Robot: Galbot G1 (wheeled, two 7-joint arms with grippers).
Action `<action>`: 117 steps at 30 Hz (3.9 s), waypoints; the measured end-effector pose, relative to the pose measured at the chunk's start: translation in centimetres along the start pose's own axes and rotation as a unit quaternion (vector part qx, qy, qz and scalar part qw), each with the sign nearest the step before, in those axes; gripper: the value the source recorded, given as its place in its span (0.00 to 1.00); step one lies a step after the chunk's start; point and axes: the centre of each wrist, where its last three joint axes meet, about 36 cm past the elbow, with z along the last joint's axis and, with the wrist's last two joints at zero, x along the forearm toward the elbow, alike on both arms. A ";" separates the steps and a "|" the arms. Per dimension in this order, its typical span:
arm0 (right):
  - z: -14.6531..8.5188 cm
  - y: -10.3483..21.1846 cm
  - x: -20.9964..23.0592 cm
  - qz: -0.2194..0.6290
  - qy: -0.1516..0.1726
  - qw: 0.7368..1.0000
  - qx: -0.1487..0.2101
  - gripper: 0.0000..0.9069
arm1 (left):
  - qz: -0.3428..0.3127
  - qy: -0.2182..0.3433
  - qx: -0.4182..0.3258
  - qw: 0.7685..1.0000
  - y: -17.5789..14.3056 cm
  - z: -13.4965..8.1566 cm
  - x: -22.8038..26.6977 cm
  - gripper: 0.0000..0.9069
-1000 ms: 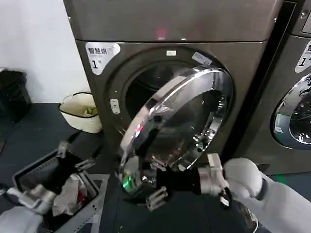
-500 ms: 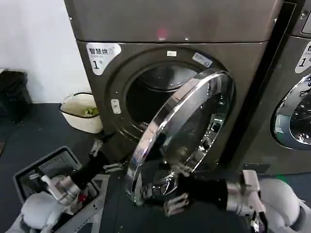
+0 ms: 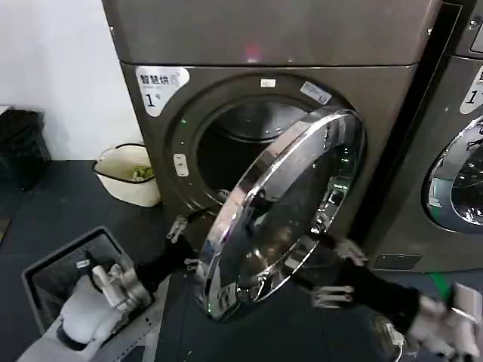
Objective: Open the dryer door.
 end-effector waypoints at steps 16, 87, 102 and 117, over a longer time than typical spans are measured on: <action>4.4 4.2 11.5 0.470 0.078 0.876 0.075 1.00 | 0.051 -0.046 0.028 0.997 -2.5 0.9 -6.2 1.00; 4.1 8.2 33.8 0.894 0.229 0.334 0.192 1.00 | 0.158 -0.120 0.076 0.977 -12.9 2.1 -34.5 1.00; 4.1 8.3 34.2 0.899 0.225 0.328 0.182 1.00 | 0.157 -0.074 0.117 0.978 -12.8 1.0 -31.9 1.00; 5.1 7.4 32.8 0.907 0.220 0.328 0.147 1.00 | 0.053 -0.012 0.155 0.986 -8.8 -3.0 -15.5 1.00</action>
